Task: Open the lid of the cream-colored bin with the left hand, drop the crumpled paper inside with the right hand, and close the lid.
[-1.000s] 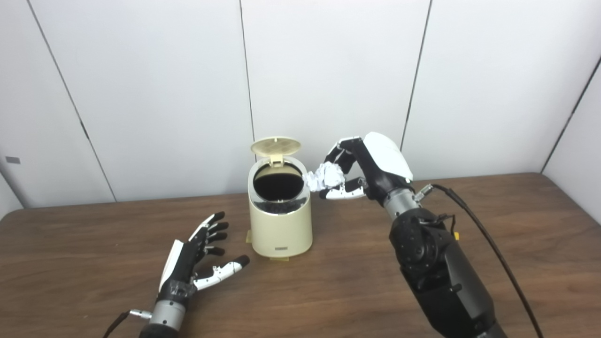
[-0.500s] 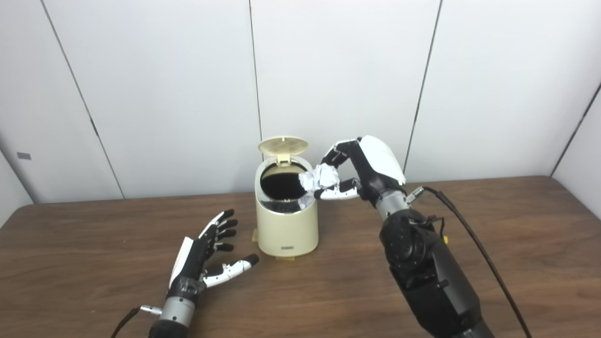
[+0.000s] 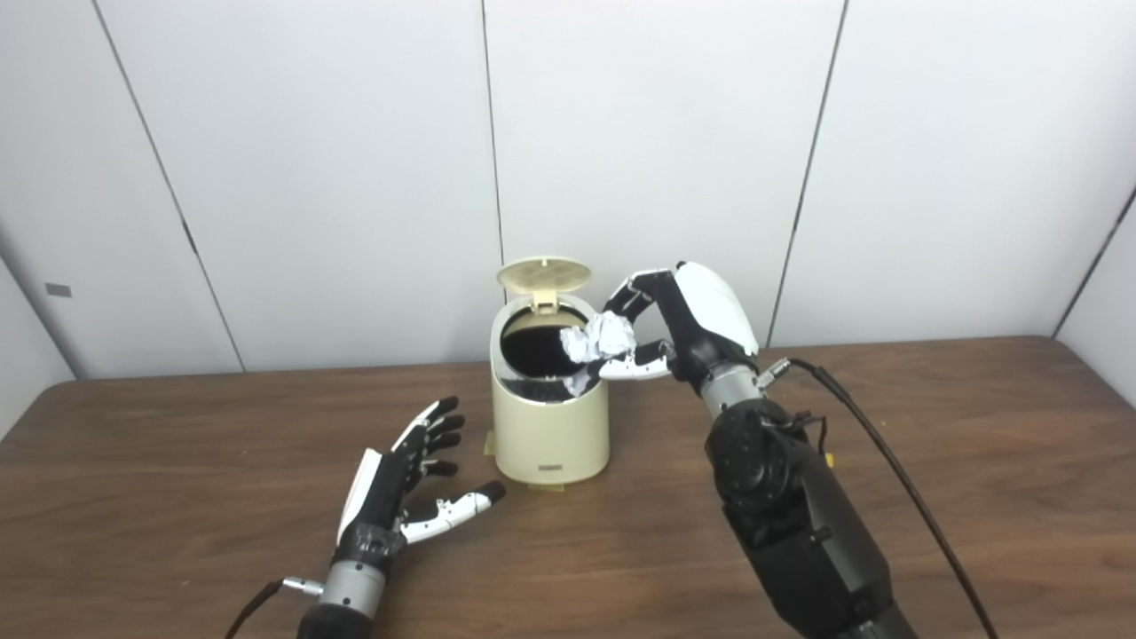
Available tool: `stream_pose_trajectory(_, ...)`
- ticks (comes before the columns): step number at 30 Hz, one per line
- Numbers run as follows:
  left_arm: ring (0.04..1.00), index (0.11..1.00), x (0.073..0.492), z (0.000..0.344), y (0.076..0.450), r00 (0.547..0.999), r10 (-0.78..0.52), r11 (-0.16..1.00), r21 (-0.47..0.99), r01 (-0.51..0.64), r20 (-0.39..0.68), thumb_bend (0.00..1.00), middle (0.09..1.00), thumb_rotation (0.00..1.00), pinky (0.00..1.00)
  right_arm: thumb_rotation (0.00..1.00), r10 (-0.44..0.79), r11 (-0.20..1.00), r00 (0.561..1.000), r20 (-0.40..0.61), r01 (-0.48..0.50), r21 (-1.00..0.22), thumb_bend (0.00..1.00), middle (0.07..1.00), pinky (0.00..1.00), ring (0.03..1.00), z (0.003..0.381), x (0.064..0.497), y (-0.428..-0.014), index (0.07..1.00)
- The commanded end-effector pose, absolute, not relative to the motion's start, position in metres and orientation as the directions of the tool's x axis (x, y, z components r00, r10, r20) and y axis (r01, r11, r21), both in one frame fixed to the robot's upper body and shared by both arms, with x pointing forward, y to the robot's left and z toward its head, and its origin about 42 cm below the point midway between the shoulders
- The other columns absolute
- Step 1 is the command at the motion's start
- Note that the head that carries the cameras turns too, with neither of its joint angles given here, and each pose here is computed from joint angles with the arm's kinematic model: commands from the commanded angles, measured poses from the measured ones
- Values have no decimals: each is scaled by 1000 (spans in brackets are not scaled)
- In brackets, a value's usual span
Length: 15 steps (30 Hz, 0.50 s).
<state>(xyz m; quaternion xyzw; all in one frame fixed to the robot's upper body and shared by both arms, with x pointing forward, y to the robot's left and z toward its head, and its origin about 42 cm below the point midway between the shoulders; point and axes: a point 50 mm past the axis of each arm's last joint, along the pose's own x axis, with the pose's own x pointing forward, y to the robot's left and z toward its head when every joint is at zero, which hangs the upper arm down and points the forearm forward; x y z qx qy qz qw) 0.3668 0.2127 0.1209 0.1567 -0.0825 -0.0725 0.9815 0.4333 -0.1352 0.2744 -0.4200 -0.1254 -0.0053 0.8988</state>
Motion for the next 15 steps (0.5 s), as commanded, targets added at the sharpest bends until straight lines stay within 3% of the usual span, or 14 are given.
stream_pose_trajectory(1, 829, 946, 366, 123, 207, 970, -171, 945, 306, 113, 172, 762, 865, 187, 695, 1, 96, 660, 939, 330, 189, -727, 531, 500, 1000, 715, 308, 440, -126, 471)
stream_pose_trajectory(15, 828, 936, 367, 124, 206, 969, -171, 942, 319, 107, 179, 768, 863, 198, 681, 1, 122, 697, 921, 370, 186, -693, 532, 485, 1000, 679, 309, 441, -109, 483)
